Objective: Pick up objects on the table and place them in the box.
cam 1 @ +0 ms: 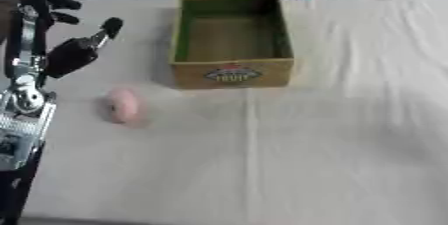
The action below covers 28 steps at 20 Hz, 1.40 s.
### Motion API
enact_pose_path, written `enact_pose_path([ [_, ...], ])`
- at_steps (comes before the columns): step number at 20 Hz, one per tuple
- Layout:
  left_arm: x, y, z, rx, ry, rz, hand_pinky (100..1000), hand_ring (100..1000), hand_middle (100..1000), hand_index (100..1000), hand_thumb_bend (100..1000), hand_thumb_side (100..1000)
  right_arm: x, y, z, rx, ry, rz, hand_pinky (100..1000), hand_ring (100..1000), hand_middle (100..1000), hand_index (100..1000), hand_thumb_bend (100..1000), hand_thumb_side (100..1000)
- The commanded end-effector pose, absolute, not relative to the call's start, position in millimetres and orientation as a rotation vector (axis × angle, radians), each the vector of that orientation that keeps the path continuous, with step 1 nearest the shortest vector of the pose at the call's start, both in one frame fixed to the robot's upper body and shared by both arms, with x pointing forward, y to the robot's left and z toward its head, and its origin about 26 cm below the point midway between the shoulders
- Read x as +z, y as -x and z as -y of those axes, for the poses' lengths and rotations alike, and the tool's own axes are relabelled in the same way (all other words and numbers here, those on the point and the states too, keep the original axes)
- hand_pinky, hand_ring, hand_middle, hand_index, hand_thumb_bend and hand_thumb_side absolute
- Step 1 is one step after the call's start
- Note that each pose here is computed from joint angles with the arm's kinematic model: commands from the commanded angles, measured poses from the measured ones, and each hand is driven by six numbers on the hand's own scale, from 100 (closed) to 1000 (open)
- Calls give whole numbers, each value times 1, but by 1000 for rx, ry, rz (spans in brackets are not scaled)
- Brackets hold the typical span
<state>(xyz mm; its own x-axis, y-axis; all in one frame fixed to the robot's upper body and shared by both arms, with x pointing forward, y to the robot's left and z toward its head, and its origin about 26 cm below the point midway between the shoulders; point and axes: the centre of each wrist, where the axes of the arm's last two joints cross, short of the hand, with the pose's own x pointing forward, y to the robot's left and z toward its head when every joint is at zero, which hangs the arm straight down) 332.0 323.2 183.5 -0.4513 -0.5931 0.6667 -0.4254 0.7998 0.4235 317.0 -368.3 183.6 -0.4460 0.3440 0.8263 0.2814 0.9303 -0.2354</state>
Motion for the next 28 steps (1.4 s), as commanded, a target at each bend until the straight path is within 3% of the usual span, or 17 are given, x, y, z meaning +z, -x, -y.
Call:
enact_pose_path([
  [1,196,-330,-328,-262,-784,2141,610,688,692,763,684,350,197,-315,371,92,463,2098,643,709,714,841,100,278],
  [9,201,-328,-331,-575,-842,2037,622,656,669,766,668,235,197,-315,371,92,464,2097,643,709,714,841,100,278],
  [18,211,-314,-341,-1207,-895,1640,660,658,686,795,757,277,197,-315,371,95,465,2095,643,709,714,841,100,277],
  [28,187,-314,-355,-1348,-865,1372,677,641,709,819,783,250,197,-315,371,94,464,2094,643,709,713,841,100,276],
])
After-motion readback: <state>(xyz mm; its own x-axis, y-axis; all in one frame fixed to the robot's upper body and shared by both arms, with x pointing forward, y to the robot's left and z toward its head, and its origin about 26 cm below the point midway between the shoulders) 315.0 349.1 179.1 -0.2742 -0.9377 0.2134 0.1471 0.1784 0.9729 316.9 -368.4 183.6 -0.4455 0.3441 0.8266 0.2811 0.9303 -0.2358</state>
